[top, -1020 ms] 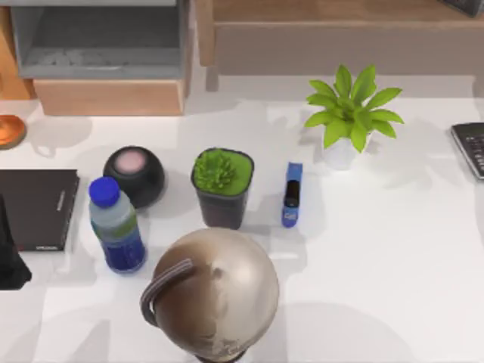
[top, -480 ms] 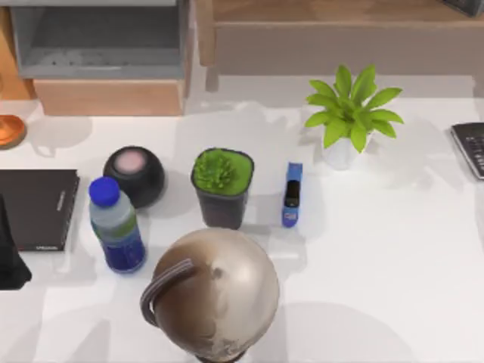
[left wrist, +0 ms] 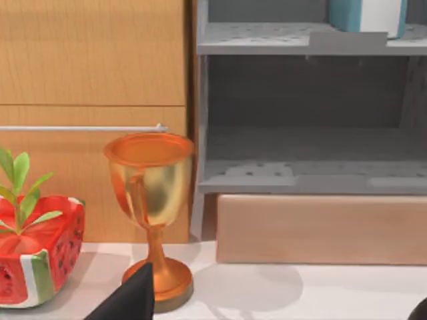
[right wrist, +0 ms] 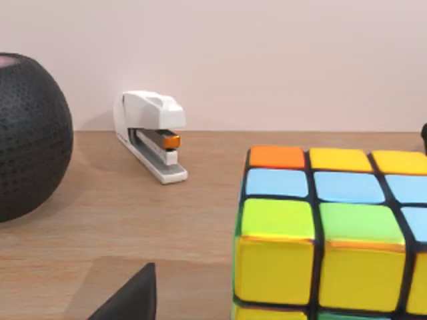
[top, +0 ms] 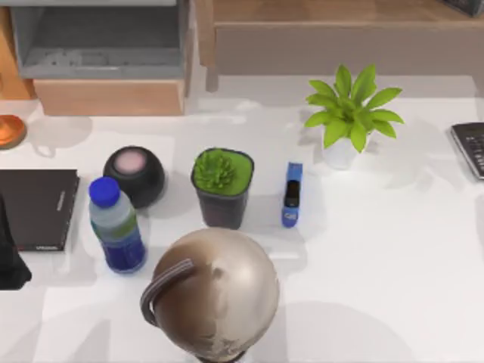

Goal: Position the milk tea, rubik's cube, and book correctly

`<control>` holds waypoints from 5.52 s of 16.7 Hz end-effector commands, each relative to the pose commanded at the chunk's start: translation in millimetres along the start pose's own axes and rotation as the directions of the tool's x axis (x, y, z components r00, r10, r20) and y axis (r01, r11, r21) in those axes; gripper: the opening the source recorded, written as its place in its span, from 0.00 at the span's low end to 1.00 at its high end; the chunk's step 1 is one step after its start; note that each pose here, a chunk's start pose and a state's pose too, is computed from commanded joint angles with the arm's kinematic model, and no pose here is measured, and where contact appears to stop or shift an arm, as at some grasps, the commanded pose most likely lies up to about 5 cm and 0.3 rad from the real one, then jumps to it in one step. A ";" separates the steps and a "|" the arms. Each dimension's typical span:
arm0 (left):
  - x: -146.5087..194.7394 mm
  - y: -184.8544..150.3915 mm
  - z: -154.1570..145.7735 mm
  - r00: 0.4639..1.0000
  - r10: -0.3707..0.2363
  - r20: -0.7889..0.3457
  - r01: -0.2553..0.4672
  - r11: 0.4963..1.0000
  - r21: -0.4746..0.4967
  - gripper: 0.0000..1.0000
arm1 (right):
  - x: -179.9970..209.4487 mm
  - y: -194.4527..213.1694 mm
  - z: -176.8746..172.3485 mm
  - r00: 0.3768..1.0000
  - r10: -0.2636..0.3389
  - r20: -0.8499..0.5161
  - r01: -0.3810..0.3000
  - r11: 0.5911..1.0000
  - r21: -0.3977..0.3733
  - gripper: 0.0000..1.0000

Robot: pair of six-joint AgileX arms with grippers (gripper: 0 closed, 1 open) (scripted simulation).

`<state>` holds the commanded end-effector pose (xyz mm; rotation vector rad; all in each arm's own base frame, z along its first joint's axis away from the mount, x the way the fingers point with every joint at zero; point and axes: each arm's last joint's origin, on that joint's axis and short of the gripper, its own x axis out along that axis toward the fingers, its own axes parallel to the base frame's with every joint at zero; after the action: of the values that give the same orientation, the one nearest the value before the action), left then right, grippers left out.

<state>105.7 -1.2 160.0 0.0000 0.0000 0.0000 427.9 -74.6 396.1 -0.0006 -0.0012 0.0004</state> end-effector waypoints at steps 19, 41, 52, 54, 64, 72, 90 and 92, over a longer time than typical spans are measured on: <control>0.0 0.0 0.0 1.000 0.000 0.000 0.000 1.000 0.000 1.00 | -283.6 67.2 -109.6 1.000 -0.006 -0.018 0.006 1.000 -0.006 1.00; 13.1 -5.0 77.2 0.995 -0.016 0.100 0.018 1.000 -0.019 1.00 | -322.5 73.7 -235.7 1.000 0.000 -0.001 0.000 1.000 0.001 1.00; 225.5 -56.6 149.0 0.999 -0.008 0.033 0.009 0.999 -0.037 1.00 | -322.5 73.7 -235.7 1.000 0.000 -0.001 0.000 1.000 0.001 1.00; 265.4 -72.0 131.7 1.000 -0.010 0.014 0.010 0.999 -0.034 1.00 | -322.5 73.7 -235.7 1.000 0.000 -0.001 0.000 1.000 0.001 1.00; 327.3 -103.7 88.0 1.000 -0.017 -0.005 0.017 1.000 -0.026 1.00 | -322.5 73.7 -235.7 1.000 0.000 -0.001 0.000 1.000 0.001 1.00; 345.9 -103.6 87.9 1.000 -0.017 -0.005 0.017 1.000 -0.026 1.00 | -322.5 73.7 -235.7 1.000 0.000 -0.001 0.000 1.000 0.001 1.00; 357.3 -104.2 87.8 1.000 -0.017 -0.005 0.017 1.000 -0.026 0.17 | -322.5 73.7 -235.7 1.000 0.000 -0.001 0.000 1.000 0.001 1.00; 357.3 -104.2 87.8 1.000 -0.017 -0.005 0.017 1.000 -0.026 0.02 | -322.5 73.7 -235.7 1.000 0.000 -0.001 0.000 1.000 0.001 1.00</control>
<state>463.0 -105.4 247.8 -0.0260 0.0054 -0.0171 105.7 -1.2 160.0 0.0000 0.0000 0.0000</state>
